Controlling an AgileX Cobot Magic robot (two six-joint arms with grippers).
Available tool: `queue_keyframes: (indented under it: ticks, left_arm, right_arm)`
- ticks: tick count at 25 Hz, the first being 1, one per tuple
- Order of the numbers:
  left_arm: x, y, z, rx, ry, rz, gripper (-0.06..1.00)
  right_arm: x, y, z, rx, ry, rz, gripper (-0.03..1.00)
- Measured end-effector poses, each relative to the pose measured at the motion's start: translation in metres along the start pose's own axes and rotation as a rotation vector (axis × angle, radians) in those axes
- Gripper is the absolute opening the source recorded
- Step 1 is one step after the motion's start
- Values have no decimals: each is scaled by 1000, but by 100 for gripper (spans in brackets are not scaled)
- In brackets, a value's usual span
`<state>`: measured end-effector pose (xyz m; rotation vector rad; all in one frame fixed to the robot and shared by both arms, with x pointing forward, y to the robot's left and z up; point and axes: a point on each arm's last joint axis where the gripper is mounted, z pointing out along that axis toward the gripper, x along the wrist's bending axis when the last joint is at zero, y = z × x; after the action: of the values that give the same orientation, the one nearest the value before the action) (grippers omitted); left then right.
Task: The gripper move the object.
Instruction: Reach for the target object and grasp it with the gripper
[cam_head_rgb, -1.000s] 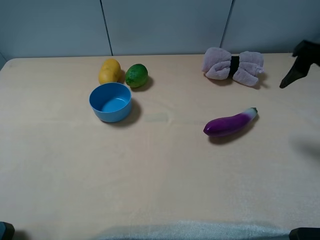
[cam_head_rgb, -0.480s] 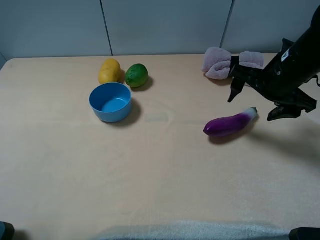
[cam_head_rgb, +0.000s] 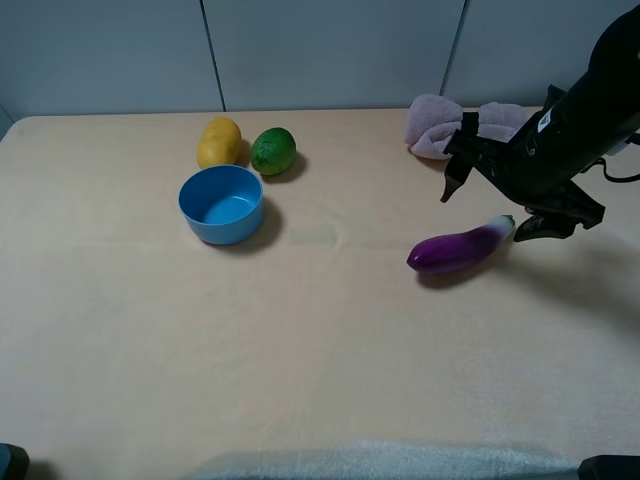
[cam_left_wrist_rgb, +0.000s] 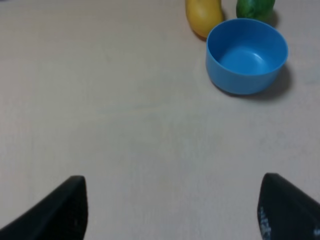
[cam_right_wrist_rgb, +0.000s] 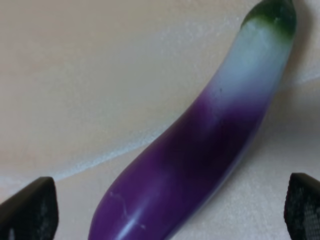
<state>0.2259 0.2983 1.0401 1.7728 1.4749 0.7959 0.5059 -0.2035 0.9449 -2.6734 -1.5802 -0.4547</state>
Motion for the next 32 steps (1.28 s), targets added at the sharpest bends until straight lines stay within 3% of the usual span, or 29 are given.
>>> queue_keyframes:
  ticks: [32]
  left_arm:
    - [0, 0, 0, 0, 0, 0, 76]
  right_arm:
    - [-6, 0, 57, 66, -87, 16, 66]
